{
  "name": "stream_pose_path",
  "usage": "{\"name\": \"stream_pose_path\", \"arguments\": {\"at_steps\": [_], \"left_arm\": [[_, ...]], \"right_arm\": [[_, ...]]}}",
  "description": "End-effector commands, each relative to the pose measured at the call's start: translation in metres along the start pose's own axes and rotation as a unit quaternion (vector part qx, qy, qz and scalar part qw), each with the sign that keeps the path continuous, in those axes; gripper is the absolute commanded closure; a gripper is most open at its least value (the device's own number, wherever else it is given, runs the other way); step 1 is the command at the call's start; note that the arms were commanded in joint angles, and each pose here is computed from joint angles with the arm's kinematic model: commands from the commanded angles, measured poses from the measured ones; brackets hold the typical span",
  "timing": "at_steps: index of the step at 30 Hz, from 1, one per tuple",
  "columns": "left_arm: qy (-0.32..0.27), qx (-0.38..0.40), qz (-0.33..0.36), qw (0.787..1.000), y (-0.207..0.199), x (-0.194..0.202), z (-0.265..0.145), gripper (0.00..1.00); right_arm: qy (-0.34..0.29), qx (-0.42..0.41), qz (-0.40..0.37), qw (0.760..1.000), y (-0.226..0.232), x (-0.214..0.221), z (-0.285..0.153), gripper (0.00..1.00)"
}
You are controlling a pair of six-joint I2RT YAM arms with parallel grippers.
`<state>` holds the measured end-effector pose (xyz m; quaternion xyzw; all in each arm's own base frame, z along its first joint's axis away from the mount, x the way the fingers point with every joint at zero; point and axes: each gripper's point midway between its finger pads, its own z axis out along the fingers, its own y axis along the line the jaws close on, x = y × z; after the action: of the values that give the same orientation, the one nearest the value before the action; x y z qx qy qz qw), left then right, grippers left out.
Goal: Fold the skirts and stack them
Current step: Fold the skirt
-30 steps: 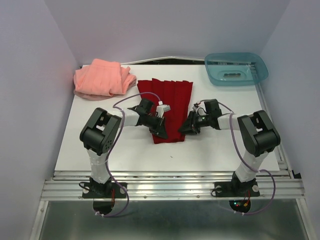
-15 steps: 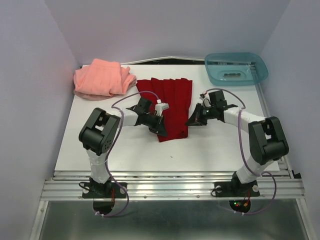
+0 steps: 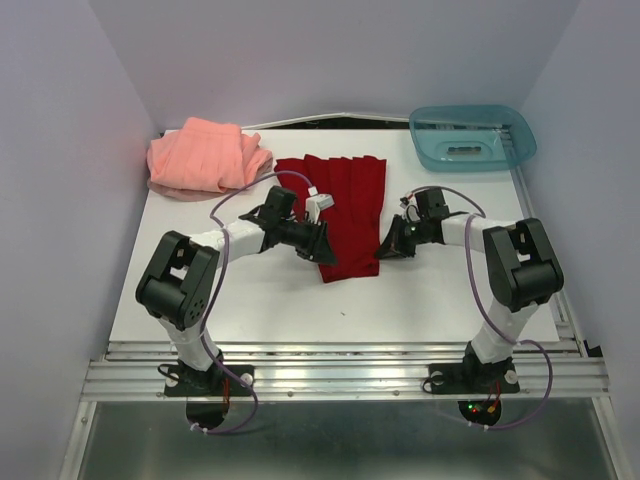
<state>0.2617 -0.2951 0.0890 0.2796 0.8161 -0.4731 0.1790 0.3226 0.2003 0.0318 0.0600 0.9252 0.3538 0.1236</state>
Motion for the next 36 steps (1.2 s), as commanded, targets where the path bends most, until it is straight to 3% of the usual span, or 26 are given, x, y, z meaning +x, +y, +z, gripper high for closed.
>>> {"name": "stream_pose_path", "arguments": {"at_steps": [1, 8, 13, 16, 20, 24, 28, 32, 35, 36], "left_arm": [[-0.027, 0.021, 0.019, 0.999, -0.018, -0.023, -0.002, 0.66], [-0.037, 0.014, -0.05, 0.998, 0.008, -0.016, 0.029, 0.67], [0.022, -0.053, -0.094, 0.994, 0.054, 0.028, 0.043, 0.74], [0.055, -0.095, -0.091, 0.99, 0.076, 0.049, 0.042, 0.8], [0.072, -0.105, -0.08, 0.989, 0.082, 0.056, 0.04, 0.81], [0.076, -0.106, -0.069, 0.989, 0.082, 0.057, 0.039, 0.81], [0.075, -0.106, -0.057, 0.99, 0.08, 0.055, 0.037, 0.81], [0.074, -0.106, -0.049, 0.99, 0.077, 0.054, 0.034, 0.81], [0.075, -0.107, -0.046, 0.99, 0.076, 0.056, 0.032, 0.81], [0.077, -0.107, -0.042, 0.99, 0.076, 0.057, 0.032, 0.81]], "right_arm": [[0.017, 0.037, 0.012, 0.999, -0.026, 0.016, 0.006, 0.99], [0.028, 0.06, 0.032, 0.997, -0.042, 0.026, 0.013, 0.99], [0.045, 0.041, 0.018, 0.998, -0.032, 0.031, 0.006, 0.99], [0.034, 0.02, -0.001, 0.999, -0.011, 0.02, -0.008, 0.85], [-0.067, 0.001, -0.058, 0.996, 0.037, -0.033, -0.045, 0.58], [-0.149, -0.019, -0.094, 0.984, 0.074, -0.089, -0.068, 0.56], [-0.148, -0.084, -0.082, 0.982, 0.103, -0.108, -0.06, 0.55], [-0.155, -0.017, -0.025, 0.987, 0.067, -0.128, -0.03, 0.5], [-0.172, 0.03, -0.001, 0.985, 0.038, -0.144, -0.016, 0.34], [-0.18, 0.034, -0.005, 0.983, 0.04, -0.153, -0.016, 0.34]]}}
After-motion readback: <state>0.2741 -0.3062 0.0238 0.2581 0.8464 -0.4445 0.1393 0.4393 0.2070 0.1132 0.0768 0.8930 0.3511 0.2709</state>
